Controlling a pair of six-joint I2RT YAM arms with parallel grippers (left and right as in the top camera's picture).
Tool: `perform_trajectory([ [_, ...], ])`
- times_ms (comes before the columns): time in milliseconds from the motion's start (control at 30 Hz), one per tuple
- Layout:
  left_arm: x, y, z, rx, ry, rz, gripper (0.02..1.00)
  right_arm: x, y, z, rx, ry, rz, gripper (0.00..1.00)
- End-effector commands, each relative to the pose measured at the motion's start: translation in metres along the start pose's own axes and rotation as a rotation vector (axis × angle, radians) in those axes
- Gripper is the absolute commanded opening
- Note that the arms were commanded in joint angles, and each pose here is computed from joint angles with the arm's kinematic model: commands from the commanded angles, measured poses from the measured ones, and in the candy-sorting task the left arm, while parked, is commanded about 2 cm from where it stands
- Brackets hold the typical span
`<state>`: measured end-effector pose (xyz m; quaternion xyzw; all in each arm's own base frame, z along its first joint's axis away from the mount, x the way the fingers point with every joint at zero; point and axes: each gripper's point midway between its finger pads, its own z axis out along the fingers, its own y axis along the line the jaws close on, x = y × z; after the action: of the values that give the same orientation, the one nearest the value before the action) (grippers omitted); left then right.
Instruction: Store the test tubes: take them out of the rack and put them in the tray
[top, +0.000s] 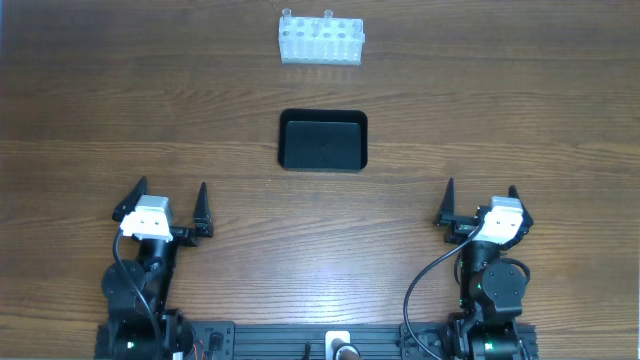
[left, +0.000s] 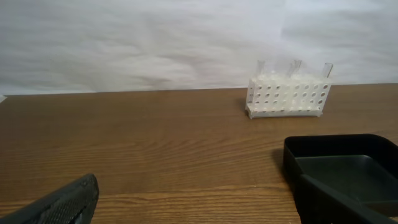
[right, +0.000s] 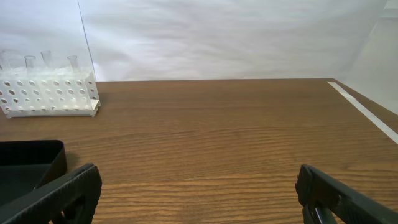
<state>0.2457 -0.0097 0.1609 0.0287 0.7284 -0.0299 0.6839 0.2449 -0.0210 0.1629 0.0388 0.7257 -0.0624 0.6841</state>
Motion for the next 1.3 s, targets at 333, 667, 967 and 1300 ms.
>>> perform_trajectory([
  [333, -0.013, -0.002, 0.002, 0.013, -0.053, -0.009, 0.998, 0.001, 0.004, 0.000, -0.019, -0.002, 0.003, 0.991],
  [667, -0.083, -0.007, 0.062, 0.060, -0.112, -0.002, 0.998, 0.001, 0.004, 0.000, -0.019, -0.002, 0.003, 0.991],
  [967, -0.098, -0.044, 0.172, 0.118, 0.036, -0.008, 1.000, 0.001, 0.004, 0.000, -0.019, -0.002, 0.003, 0.993],
  [1300, -0.065, -0.101, 0.275, 0.194, 0.163, -0.023, 1.000, 0.001, 0.004, 0.000, -0.019, -0.002, 0.003, 0.991],
])
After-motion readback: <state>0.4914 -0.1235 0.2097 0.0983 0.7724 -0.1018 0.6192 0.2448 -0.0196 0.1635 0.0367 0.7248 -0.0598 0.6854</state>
